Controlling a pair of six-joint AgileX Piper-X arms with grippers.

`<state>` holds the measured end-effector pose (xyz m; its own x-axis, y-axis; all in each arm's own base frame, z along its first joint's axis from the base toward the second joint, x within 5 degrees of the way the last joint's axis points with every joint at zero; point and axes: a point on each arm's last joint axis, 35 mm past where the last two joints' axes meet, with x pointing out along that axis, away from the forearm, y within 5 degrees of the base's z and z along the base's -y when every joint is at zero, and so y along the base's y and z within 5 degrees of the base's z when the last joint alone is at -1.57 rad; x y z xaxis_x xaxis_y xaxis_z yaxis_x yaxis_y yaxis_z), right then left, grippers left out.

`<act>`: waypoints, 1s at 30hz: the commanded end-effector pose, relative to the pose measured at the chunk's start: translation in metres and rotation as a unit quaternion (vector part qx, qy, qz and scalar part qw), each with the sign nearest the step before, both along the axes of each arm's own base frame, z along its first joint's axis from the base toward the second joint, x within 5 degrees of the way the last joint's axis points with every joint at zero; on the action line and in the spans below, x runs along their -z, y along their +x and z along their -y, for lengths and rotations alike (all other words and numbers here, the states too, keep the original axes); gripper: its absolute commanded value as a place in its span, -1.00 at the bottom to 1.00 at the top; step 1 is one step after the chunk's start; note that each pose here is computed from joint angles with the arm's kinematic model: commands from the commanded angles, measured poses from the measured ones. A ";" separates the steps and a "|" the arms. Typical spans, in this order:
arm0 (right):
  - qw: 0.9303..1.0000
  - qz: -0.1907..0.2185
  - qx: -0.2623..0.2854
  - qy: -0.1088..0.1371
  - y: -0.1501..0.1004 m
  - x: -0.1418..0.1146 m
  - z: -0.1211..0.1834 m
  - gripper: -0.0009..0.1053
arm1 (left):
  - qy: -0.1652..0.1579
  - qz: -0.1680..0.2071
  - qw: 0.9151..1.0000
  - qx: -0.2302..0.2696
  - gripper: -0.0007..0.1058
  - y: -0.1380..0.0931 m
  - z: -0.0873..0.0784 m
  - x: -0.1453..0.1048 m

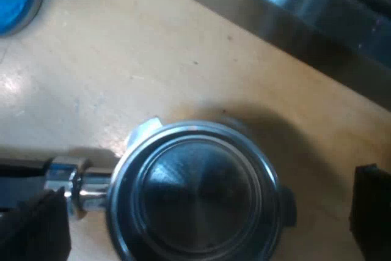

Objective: Put the handle in the coffee machine

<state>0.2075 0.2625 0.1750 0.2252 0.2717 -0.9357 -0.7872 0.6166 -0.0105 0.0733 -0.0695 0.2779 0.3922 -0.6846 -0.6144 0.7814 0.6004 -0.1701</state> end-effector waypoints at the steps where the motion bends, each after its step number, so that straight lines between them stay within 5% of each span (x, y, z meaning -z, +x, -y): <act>1: 1.000 -0.008 -0.007 0.000 0.001 0.004 -0.001 0.79 | -0.007 0.003 1.000 0.002 0.26 0.000 0.000 -0.001; 20: 0.999 -0.030 -0.013 -0.009 0.002 0.019 -0.003 0.78 | -0.007 0.003 1.000 0.002 0.26 0.000 0.000 -0.001; 30: 0.999 -0.009 -0.037 -0.025 0.002 0.018 -0.003 -0.40 | -0.007 0.003 1.000 0.002 0.26 0.000 0.000 -0.001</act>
<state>0.2093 0.2651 0.1559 0.1888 0.2392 -0.9524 -0.8190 0.5735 -0.0183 0.0733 -0.0695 0.2779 0.3922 -0.6846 -0.6144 0.7814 0.6004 -0.1701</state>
